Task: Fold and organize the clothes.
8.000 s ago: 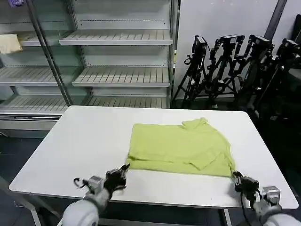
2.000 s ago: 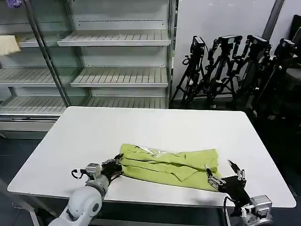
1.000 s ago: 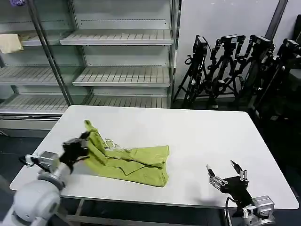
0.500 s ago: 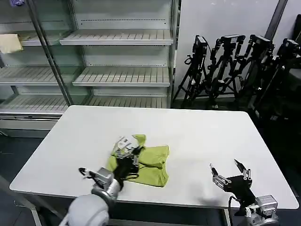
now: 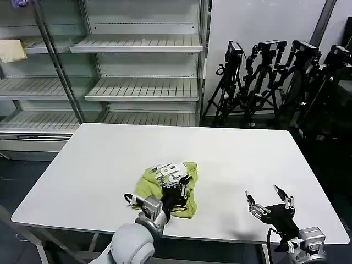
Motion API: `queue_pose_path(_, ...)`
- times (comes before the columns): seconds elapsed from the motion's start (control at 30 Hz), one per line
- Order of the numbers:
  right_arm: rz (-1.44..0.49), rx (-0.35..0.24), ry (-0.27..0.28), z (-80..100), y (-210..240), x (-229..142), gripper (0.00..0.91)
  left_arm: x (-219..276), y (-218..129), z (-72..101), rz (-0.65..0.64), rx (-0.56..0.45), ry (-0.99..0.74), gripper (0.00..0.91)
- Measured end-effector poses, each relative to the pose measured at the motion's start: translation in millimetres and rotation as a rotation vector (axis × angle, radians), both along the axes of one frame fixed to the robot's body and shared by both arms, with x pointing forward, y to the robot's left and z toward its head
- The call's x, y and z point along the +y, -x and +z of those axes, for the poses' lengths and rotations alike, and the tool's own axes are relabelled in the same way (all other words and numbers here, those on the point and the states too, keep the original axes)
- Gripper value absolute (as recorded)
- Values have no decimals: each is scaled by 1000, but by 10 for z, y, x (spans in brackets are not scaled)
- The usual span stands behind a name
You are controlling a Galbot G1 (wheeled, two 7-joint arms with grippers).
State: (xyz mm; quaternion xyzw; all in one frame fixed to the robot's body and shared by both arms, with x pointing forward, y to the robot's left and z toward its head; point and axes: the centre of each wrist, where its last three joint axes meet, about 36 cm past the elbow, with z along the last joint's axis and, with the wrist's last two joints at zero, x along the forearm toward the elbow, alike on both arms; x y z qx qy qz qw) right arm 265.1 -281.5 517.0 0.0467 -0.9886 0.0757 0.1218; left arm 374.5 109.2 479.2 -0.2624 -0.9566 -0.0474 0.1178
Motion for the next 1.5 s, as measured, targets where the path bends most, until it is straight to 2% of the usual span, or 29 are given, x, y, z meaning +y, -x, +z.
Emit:
queue_pose_path(0.3,4,0,-3,-3,-2,8,907,50,-99,154,12,-43,93,907)
queue_pose_path(0.5,8,2,-7,-24,-18,8,907,422,-120,251,120,-50,81,907)
queue_pose_path(0.67,13,6,-8,-49,-43,26,907,770,-103,177,247,21,71,907)
queue_pose_path(0.8,14,8,-7,-53,-43,32,907,895,-19,78,298,95,86,907)
queue_pose_path(1.0,13,11,-6,-50,-28,29,907,934,48,-48,318,191,125,907)
queue_pose_path(1.27,11,9,-13,-52,-28,44,907,908,15,-145,312,261,163,907)
queue_pose_path(1.3,12,8,-14,-53,-29,48,907,903,0,-173,315,269,160,746)
queue_pose_path(1.33,12,8,-14,-53,-31,49,907,903,-17,-198,319,275,157,121)
queue_pose_path(1.37,12,8,-14,-54,-32,49,907,908,-39,-222,325,279,153,10)
queue_pose_path(1.5,12,11,-13,-67,-36,42,907,933,-112,-331,354,296,127,10)
